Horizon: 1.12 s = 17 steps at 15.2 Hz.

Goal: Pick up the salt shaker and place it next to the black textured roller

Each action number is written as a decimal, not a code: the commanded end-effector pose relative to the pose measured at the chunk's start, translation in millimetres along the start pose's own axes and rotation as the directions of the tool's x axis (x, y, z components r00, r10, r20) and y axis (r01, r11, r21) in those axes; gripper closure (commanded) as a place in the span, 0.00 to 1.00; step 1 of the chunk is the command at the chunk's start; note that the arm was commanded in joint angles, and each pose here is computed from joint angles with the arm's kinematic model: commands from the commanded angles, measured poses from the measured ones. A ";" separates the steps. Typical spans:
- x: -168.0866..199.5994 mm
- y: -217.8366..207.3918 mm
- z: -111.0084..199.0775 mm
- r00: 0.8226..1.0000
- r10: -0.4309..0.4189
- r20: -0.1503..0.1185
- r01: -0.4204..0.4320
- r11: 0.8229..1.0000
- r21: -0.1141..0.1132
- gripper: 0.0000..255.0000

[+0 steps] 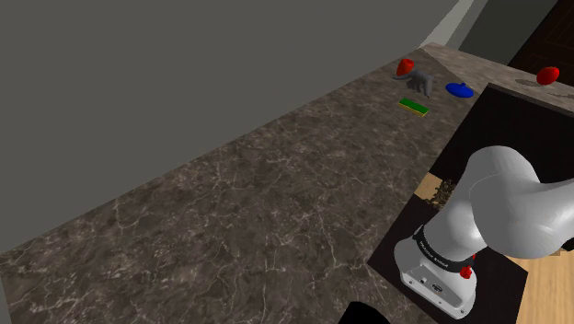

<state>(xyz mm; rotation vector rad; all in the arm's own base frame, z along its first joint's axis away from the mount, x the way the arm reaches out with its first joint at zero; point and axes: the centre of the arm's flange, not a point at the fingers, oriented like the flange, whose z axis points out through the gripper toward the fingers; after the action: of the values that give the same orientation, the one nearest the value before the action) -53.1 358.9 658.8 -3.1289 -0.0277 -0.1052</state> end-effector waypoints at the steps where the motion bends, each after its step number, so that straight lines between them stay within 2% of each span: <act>1: -23.0 -10.2 -1.9 1.000 0.001 0.001 -0.001 1.000 0.000 1.00; 11: -141.9 -62.5 -9.6 1.000 0.001 0.001 -0.001 1.000 0.000 1.00; 17: -144.1 -62.2 22.0 1.000 0.001 0.001 -0.001 1.000 0.000 1.00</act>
<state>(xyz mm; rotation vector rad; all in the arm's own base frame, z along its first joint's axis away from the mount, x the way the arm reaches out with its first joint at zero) -197.8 418.0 632.9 -3.1296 -0.0265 -0.1035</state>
